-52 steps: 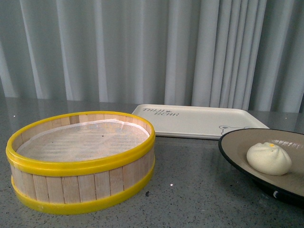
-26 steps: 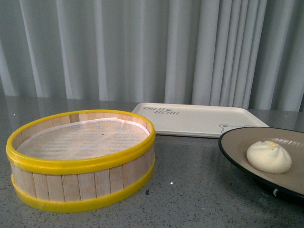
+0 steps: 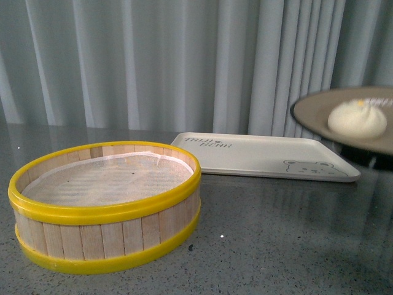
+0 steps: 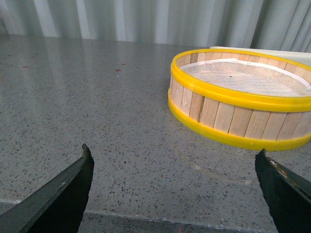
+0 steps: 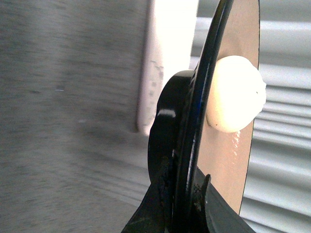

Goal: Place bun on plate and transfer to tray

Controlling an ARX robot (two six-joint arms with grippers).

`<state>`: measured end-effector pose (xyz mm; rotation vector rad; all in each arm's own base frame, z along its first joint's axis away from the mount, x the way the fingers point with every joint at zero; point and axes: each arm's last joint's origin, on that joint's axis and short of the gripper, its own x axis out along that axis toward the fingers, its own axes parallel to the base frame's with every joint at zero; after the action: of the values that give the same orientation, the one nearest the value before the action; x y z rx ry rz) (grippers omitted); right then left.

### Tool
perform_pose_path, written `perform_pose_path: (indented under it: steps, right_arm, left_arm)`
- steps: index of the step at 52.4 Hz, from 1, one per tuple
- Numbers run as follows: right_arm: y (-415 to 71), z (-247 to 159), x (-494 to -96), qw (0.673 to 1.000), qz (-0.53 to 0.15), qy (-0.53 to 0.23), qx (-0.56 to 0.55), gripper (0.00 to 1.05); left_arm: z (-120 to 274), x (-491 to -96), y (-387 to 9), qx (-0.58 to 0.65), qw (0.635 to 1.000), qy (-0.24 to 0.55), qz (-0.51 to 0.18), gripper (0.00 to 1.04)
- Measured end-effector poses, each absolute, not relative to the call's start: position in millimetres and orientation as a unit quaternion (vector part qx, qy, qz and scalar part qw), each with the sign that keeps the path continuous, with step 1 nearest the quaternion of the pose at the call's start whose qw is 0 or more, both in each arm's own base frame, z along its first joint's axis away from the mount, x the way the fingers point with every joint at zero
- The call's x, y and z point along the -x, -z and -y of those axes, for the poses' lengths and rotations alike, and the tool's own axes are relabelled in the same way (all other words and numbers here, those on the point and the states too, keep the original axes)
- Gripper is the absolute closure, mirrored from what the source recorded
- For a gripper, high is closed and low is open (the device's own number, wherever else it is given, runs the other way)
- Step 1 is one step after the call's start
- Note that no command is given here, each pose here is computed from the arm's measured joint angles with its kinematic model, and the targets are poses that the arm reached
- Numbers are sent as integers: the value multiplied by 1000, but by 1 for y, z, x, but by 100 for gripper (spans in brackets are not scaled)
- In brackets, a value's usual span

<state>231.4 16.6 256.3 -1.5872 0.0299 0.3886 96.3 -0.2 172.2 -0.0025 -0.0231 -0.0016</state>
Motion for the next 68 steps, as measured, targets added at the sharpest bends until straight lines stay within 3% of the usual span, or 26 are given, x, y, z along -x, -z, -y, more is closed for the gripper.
perform_pose_path:
  steps: [13,37,52,68]
  right_arm:
    - [-298,-14,-291,722,29,-151,675,102]
    - [-274,-4,-415,743,-6,-193,641,102]
    - [-256,2,-448,744,-36,-211,633,102]
    - [-252,-24,-468,729,-35,-242,640,102]
  left_arm:
    - [0,-96,-172,1,1000,1,12,7]
    - [0,-96,-172,1,1000,1,12,7]
    - [0,-96,-172,1,1000,1,12,7]
    - [0,-96,-172,1,1000,1,12,7]
